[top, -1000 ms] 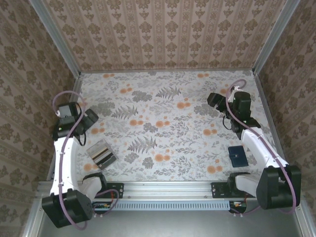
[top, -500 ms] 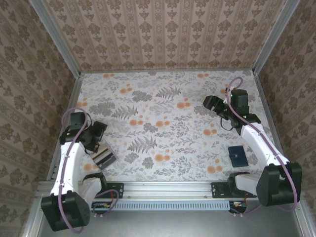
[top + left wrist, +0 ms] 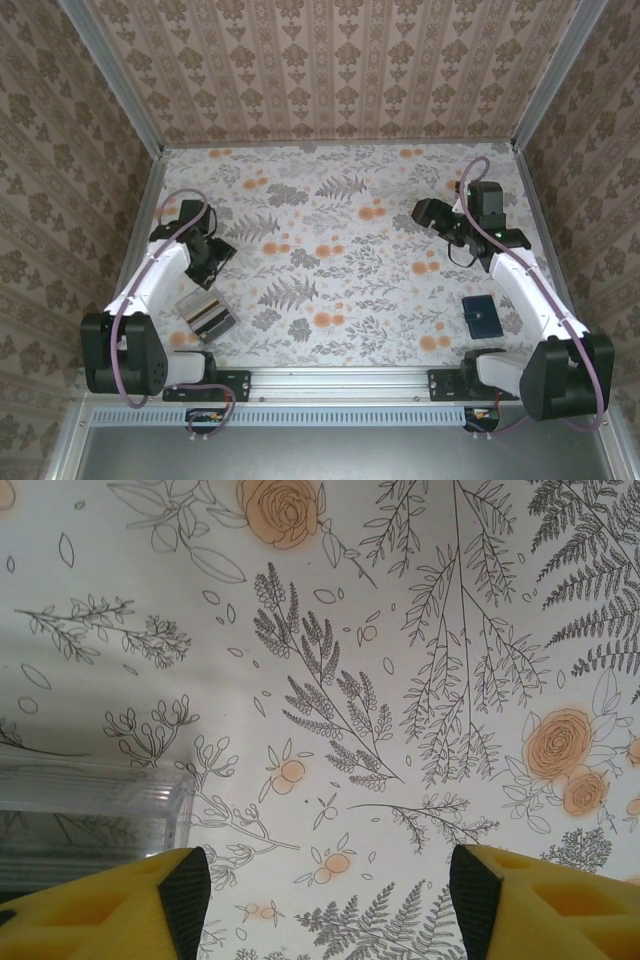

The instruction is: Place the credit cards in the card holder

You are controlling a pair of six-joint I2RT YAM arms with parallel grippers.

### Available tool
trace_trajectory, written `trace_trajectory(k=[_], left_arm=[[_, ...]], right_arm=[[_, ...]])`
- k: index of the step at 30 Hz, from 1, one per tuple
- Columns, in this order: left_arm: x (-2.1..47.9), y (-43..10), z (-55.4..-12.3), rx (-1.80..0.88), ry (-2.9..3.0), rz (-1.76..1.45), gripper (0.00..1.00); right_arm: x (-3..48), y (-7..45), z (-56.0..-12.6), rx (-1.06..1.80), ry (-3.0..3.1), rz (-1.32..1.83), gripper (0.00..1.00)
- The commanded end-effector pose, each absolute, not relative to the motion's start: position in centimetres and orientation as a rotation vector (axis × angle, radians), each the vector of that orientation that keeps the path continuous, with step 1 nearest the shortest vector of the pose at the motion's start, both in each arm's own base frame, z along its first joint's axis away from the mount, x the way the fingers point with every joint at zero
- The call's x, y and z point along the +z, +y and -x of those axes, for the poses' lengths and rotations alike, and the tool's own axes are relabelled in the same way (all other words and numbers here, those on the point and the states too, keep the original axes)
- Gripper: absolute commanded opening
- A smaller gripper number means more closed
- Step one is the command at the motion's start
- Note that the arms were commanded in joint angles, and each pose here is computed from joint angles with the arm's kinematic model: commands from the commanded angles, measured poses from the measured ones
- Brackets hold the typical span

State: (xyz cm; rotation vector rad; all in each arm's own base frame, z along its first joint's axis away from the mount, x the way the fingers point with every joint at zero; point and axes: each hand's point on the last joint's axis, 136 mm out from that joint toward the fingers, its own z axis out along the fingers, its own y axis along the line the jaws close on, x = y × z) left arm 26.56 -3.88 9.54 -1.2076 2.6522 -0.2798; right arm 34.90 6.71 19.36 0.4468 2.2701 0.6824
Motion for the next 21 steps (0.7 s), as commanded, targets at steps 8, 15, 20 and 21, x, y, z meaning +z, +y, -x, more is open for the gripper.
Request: trace_trajectory(k=[8, 15, 20, 21], left_arm=[[10.1, -2.1, -25.3, -0.057, 2.682, 1.098, 0.65], [8.6, -2.7, -24.0, -0.04, 2.733, 1.119, 0.64], [7.8, -2.6, -24.7, -0.073, 2.732, 1.095, 0.61], [7.7, -2.6, -24.8, -0.078, 2.729, 1.098, 0.58]], right_arm=[[20.4, 6.6, -34.6, 0.684, 2.25, -0.479, 0.77], [19.5, 7.2, -35.3, 0.739, 2.269, -0.5, 0.72], [19.0, 7.8, -35.4, 0.783, 2.291, -0.516, 0.68], [19.2, 7.8, -35.4, 0.782, 2.293, -0.511, 0.67]])
